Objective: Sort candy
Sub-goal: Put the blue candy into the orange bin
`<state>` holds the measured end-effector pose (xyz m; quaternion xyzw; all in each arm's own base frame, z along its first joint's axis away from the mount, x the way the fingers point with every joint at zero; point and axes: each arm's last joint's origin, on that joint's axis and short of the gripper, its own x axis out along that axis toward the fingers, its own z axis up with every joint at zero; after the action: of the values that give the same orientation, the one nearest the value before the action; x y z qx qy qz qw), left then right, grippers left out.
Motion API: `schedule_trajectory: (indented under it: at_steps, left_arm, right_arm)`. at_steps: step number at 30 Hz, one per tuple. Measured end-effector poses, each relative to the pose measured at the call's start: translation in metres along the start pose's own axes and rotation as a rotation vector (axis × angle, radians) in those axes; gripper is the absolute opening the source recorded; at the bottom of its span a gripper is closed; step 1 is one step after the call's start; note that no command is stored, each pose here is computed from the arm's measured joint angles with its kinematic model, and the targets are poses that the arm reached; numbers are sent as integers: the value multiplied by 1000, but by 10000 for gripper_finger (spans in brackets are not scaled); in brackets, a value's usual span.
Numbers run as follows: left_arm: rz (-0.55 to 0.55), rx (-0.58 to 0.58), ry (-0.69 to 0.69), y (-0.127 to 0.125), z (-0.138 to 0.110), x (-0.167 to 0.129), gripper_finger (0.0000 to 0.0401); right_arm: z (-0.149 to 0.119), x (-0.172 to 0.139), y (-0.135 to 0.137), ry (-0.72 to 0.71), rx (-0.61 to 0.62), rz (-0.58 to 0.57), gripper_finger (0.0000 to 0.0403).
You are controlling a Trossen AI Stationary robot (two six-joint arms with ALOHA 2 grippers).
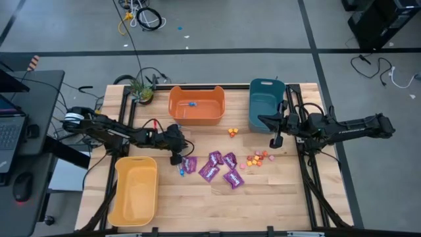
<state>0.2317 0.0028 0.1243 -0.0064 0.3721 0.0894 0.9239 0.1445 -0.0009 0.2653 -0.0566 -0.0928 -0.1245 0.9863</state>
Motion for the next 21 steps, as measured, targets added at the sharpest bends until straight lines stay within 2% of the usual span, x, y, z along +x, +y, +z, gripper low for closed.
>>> schedule_trajectory:
  at_steps: [13,21]
  left_arm:
    - [-7,-3,1,0,0,0,51]
    - [-10,-42,-15,0,2,0,108]
  right_arm:
    - [0,0,0,0,0,0,0]
    - [0,0,0,0,-1,0,0]
